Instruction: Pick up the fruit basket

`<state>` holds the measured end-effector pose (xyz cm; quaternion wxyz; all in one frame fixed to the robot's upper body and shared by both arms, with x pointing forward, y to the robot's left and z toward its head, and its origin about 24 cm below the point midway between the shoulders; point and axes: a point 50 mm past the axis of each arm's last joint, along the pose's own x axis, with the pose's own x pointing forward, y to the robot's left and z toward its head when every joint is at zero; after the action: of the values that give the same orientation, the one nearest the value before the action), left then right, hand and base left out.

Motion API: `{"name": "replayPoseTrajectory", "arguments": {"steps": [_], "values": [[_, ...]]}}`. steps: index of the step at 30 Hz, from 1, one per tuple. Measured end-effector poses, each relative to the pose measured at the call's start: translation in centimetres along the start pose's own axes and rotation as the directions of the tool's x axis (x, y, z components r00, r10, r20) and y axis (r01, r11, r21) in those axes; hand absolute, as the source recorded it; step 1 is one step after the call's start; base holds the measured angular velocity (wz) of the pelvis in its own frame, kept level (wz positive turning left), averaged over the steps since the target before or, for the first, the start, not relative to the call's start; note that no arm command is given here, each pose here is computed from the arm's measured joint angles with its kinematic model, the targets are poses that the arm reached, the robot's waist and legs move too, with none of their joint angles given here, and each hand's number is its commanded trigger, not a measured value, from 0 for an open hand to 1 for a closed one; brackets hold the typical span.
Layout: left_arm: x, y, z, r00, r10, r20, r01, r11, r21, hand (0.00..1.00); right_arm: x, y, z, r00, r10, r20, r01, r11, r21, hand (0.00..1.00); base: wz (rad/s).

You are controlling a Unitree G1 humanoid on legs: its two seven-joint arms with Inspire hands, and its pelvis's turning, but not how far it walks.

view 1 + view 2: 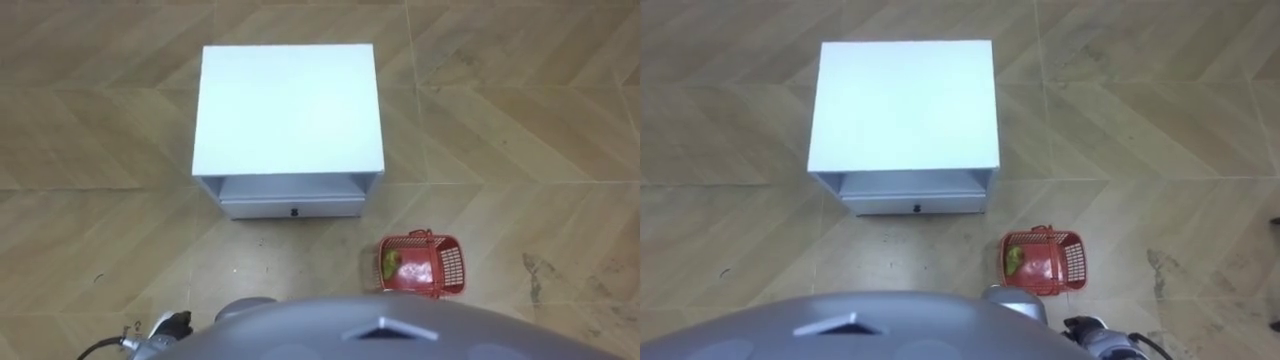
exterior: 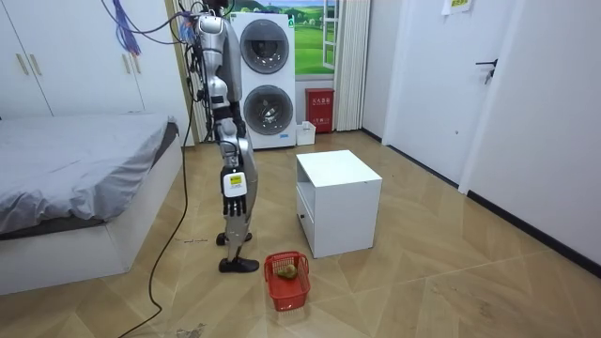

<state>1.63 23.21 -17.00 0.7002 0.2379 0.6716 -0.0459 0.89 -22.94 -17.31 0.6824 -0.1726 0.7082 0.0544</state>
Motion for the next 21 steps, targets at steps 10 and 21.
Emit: {"name": "replayPoseTrajectory", "arguments": {"steps": [10, 21], "values": [[0.2, 4.3, 2.3, 0.994, 0.076, 0.085, -0.069, 0.995, -0.078, 0.0, -0.3, -2.6, 2.8, 0.991, -0.106, 0.087, 0.098, 0.99, 0.097, 0.0, 0.27], [-0.7, 9.8, 8.5, 0.949, 0.256, 0.183, -0.213, 0.951, -0.223, 0.0, -3.5, -7.1, 14.1, 0.877, -0.21, 0.432, 0.123, 0.968, 0.221, 0.0, 0.14]]}}
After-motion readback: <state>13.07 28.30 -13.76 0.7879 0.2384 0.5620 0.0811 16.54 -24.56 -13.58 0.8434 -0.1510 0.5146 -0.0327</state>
